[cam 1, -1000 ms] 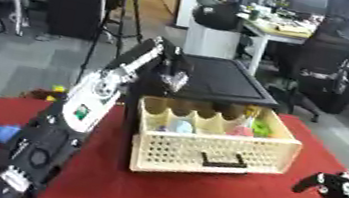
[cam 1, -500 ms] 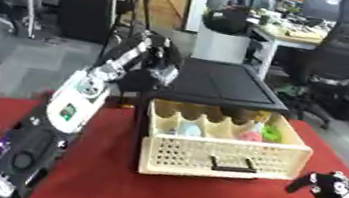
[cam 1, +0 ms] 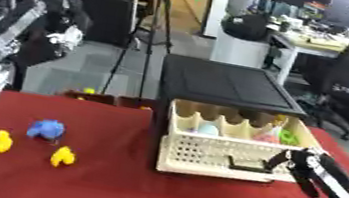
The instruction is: Pick up objects from table and place into drawer.
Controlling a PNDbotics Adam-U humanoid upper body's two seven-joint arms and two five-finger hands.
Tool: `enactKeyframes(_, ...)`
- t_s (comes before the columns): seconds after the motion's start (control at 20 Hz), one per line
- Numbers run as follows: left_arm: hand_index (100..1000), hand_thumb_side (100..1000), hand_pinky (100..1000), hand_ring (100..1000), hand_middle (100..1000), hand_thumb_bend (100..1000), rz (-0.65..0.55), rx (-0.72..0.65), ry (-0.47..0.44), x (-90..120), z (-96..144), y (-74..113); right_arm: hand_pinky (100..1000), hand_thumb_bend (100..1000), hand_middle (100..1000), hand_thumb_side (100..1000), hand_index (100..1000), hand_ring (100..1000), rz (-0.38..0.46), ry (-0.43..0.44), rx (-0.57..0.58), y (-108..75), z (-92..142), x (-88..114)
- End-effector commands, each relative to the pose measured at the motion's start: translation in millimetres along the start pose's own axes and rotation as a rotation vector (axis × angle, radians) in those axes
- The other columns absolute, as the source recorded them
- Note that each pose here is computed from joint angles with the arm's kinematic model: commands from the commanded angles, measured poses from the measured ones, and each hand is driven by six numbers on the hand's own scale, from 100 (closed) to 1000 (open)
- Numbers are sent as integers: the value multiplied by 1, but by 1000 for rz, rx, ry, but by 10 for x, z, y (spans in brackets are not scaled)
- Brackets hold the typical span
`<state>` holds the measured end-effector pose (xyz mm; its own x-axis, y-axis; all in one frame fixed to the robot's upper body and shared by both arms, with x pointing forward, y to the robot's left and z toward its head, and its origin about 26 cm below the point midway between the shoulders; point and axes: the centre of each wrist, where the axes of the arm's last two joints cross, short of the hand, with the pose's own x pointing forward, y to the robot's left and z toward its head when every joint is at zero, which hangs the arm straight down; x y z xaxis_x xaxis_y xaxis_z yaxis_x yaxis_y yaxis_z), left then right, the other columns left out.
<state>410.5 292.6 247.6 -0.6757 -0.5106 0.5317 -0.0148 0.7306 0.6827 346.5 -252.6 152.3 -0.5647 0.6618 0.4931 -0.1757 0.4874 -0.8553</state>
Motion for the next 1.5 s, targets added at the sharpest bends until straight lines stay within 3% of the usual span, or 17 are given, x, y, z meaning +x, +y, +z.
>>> enactKeyframes(0.05, 629, 550, 100, 277, 407, 100, 1, 17, -10, 100, 81, 213, 100, 972, 100, 620, 616, 100, 48, 26, 19, -87, -28, -71)
enactKeyframes(0.6, 634, 517, 100, 282, 411, 100, 126, 6, 55, -9, 454, 305, 100, 987, 100, 551, 519, 100, 75, 128, 104, 125, -37, -377)
enactKeyframes(0.95, 637, 513, 100, 285, 415, 100, 130, 3, 74, -52, 519, 297, 100, 989, 100, 541, 531, 100, 86, 175, 135, 201, -32, -499)
enactKeyframes(1.5, 638, 512, 100, 286, 415, 100, 127, -1, 86, -84, 551, 286, 100, 987, 100, 576, 602, 100, 110, 188, 65, 100, -69, -490)
